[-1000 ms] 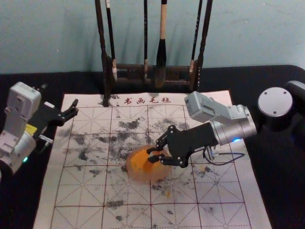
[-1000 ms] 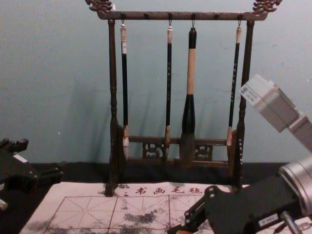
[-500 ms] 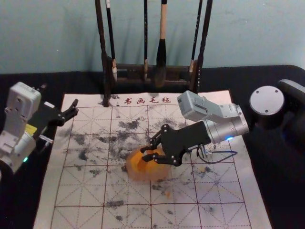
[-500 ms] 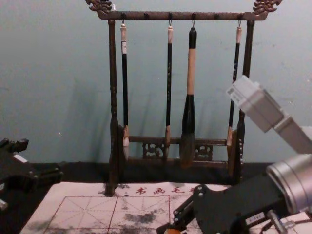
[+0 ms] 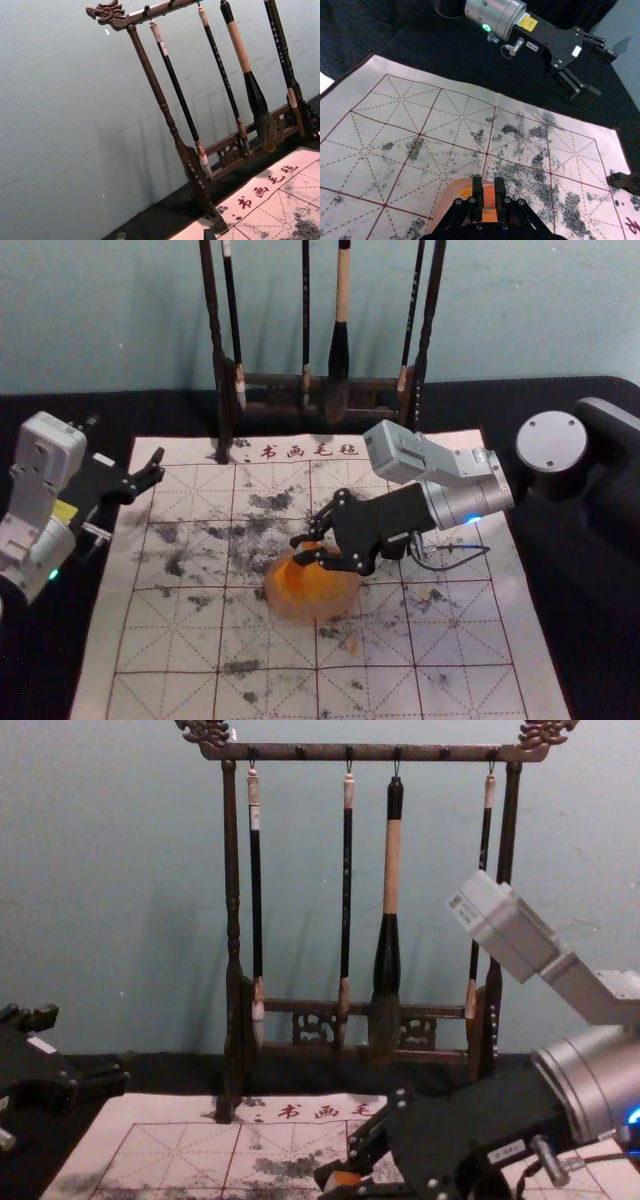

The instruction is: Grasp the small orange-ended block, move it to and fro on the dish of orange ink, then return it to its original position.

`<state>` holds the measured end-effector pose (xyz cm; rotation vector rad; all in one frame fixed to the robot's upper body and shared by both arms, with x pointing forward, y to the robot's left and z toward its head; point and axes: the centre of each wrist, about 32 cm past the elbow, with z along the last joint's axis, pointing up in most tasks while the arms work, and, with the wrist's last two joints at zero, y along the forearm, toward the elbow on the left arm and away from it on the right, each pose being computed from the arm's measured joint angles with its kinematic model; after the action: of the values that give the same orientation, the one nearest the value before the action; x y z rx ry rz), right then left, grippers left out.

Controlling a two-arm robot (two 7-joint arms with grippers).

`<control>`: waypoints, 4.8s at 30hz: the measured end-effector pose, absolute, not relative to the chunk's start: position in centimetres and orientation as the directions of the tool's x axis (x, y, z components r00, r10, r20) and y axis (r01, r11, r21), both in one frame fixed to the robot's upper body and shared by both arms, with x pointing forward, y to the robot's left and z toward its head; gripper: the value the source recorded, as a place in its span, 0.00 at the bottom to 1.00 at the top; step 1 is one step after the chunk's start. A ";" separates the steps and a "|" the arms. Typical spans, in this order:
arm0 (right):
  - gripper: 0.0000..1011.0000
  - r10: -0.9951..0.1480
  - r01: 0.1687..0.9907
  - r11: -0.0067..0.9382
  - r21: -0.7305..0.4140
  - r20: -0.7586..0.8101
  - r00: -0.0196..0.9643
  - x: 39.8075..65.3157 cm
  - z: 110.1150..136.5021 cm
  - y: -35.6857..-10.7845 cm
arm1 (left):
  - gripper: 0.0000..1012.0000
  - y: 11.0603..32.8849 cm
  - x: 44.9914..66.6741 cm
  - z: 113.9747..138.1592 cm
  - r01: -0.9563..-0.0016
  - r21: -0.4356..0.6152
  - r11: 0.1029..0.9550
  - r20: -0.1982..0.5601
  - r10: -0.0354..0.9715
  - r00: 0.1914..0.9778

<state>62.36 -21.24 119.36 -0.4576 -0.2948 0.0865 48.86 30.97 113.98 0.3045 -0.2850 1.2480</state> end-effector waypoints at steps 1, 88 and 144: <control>0.15 0.146 -0.013 0.894 -0.448 0.263 0.954 62.4 119.4 -21.2 | 0.99 31.0 48.9 114.0 -0.955 0.070 0.287 0.374 0.880 0.292; 0.15 -0.040 0.228 0.843 -0.488 0.365 0.930 57.3 125.5 -31.0 | 0.99 31.0 48.9 114.0 -0.955 0.070 0.287 0.374 0.880 0.292; 0.15 -0.042 0.225 0.815 -0.534 0.332 0.943 59.3 121.8 -29.9 | 0.99 31.0 48.9 114.0 -0.955 0.070 0.287 0.374 0.880 0.292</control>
<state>59.26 -29.94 121.81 -0.6039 -0.3143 -0.1449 48.86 30.97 113.98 0.3045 -0.2850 1.2479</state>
